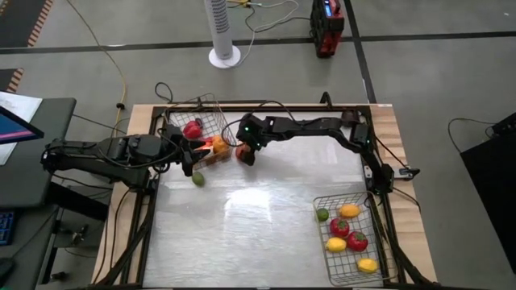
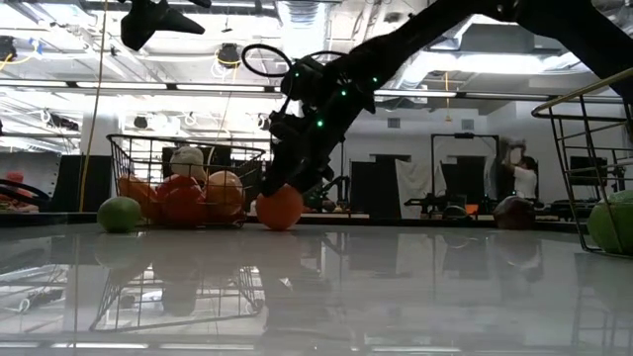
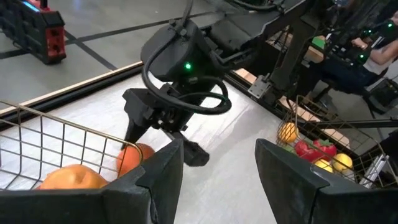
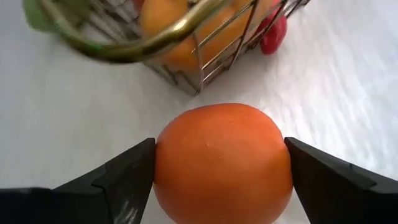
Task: Sort produce into baskets
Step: Put the orange into the bottom wire basket
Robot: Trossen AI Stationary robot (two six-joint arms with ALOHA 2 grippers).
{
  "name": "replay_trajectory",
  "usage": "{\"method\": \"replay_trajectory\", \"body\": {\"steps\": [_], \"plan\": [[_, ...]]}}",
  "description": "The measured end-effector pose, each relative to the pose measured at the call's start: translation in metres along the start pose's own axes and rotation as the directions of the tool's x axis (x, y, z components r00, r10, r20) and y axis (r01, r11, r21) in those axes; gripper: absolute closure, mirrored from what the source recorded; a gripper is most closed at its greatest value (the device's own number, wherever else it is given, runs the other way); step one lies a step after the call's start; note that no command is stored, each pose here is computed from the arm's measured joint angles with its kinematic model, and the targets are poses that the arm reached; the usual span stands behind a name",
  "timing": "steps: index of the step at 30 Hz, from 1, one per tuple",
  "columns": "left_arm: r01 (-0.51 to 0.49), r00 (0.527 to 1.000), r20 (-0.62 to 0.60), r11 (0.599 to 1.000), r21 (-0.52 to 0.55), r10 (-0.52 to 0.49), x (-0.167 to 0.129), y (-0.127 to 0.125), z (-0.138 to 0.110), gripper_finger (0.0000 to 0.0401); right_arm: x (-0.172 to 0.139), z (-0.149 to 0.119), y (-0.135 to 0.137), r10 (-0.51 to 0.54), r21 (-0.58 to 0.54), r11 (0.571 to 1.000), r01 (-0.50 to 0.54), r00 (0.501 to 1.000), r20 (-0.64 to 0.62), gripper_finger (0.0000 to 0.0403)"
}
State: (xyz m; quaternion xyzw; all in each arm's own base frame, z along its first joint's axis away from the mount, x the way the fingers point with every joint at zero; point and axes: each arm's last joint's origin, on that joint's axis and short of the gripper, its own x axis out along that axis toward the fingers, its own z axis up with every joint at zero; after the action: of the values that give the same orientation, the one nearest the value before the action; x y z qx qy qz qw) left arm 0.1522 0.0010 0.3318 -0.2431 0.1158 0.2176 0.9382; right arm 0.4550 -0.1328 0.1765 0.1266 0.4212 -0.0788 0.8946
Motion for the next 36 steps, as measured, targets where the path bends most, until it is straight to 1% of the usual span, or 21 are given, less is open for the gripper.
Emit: {"method": "replay_trajectory", "body": {"steps": [2, 7, 11, 14, 16, 19, 21, 24, 26, 28, 30, 33, 36], "plan": [[0.0, 1.0, 0.001, 1.0, -0.006, 0.0, 0.0, 0.0, 0.0, 0.0214, -0.008, 0.006, -0.001, 0.014, 0.007, 1.0, -0.014, 0.999, -0.033, 0.0045], [-0.009, 1.0, 0.007, 1.0, -0.015, 0.01, 0.0, 0.0, 0.0, 0.0214, -0.027, 0.02, 0.005, 0.084, -0.018, 0.996, -0.087, 0.99, -0.112, 0.0045], [-0.062, 0.998, 0.03, 0.998, -0.013, 0.062, 0.0, 0.002, 0.0, 0.0214, -0.053, 0.035, 0.013, 0.16, -0.018, 0.986, -0.166, 0.972, -0.175, 0.0045], [-0.106, 0.993, 0.051, 0.994, -0.023, 0.107, -0.002, 0.005, 0.0, 0.0214, -0.069, 0.042, 0.019, 0.185, -0.006, 0.982, -0.191, 0.959, -0.216, 0.0045], [-0.123, 0.99, 0.06, 0.992, -0.026, 0.125, -0.002, 0.006, 0.001, 0.0214, -0.08, 0.048, 0.024, 0.21, -0.019, 0.975, -0.219, 0.953, -0.217, 0.0045], [-0.119, 0.99, 0.066, 0.992, -0.03, 0.121, -0.004, 0.006, 0.001, 0.0214, -0.097, 0.06, 0.033, 0.252, -0.038, 0.964, -0.264, 0.948, -0.192, 0.0045], [-0.117, 0.991, 0.065, 0.993, -0.031, 0.119, -0.004, 0.006, 0.001, 0.0214, -0.109, 0.064, 0.038, 0.274, -0.036, 0.957, -0.286, 0.941, -0.2, 0.0045], [-0.108, 0.992, 0.062, 0.993, -0.038, 0.11, -0.004, 0.006, 0.002, 0.0214, -0.13, 0.061, 0.04, 0.285, -0.02, 0.953, -0.304, 0.913, -0.293, 0.0045], [-0.108, 0.992, 0.061, 0.994, -0.034, 0.11, -0.004, 0.006, 0.001, 0.0214, -0.143, 0.054, 0.044, 0.282, -0.011, 0.95, -0.311, 0.875, -0.392, 0.0045], [-0.112, 0.992, 0.063, 0.994, -0.018, 0.113, -0.004, 0.006, 0.001, 0.0214, -0.149, 0.046, 0.05, 0.283, 0.0, 0.947, -0.321, 0.834, -0.474, 0.0045], [-0.122, 0.99, 0.07, 0.993, 0.006, 0.121, -0.004, 0.006, 0.002, 0.0214, -0.149, 0.042, 0.059, 0.295, 0.009, 0.943, -0.333, 0.823, -0.486, 0.0045], [-0.135, 0.988, 0.077, 0.99, 0.029, 0.133, -0.005, 0.006, 0.002, 0.0214, -0.157, 0.031, 0.078, 0.35, 0.028, 0.919, -0.393, 0.781, -0.517, 0.0044], [-0.139, 0.988, 0.078, 0.99, 0.029, 0.137, -0.005, 0.007, 0.002, 0.0214, -0.174, 0.018, 0.092, 0.351, 0.042, 0.919, -0.391, 0.767, -0.537, 0.0044]]}}
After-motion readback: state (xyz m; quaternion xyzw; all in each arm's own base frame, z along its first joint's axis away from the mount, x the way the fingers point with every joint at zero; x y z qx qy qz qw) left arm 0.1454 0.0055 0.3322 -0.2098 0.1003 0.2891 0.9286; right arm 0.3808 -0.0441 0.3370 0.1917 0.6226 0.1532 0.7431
